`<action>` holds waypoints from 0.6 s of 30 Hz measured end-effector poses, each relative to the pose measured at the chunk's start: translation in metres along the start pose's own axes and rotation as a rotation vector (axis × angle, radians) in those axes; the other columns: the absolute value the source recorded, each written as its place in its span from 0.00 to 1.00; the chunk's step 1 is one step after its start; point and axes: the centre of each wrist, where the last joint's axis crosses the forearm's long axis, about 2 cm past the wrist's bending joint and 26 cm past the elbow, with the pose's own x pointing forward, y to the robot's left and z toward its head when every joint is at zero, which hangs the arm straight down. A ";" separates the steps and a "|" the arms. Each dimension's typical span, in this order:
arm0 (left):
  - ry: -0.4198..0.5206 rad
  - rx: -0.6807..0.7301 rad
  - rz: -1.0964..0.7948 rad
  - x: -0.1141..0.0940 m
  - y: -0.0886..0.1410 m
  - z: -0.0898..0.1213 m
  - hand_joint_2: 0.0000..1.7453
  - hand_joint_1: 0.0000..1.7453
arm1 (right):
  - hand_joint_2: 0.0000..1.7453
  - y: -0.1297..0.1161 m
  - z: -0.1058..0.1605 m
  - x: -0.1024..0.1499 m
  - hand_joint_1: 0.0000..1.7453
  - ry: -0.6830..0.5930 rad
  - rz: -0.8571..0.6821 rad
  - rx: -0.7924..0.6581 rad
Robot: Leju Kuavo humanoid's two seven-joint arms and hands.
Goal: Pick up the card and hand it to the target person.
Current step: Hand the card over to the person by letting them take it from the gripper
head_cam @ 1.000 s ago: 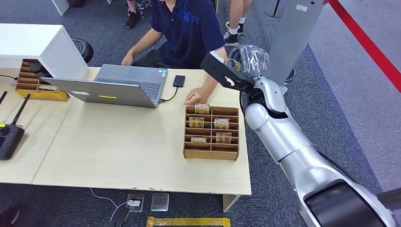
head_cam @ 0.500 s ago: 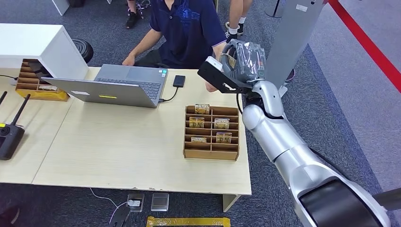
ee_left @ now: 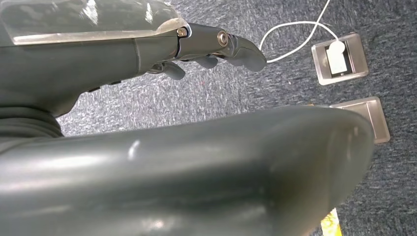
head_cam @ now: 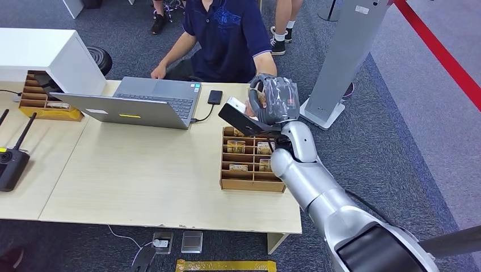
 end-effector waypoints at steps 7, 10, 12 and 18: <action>0.000 0.002 0.000 0.000 0.000 0.000 0.00 0.00 | 1.00 0.006 0.004 0.000 0.52 0.022 0.055 0.009; 0.000 0.002 0.000 0.000 0.000 0.000 0.00 0.00 | 1.00 0.007 0.005 -0.001 0.08 0.033 0.079 0.020; 0.000 0.001 0.000 0.000 0.000 0.000 0.00 0.00 | 1.00 0.008 0.006 -0.002 0.00 0.040 0.093 0.034; 0.000 0.001 0.000 0.000 0.000 0.000 0.00 0.00 | 0.00 0.013 0.009 -0.003 0.00 0.062 0.105 0.085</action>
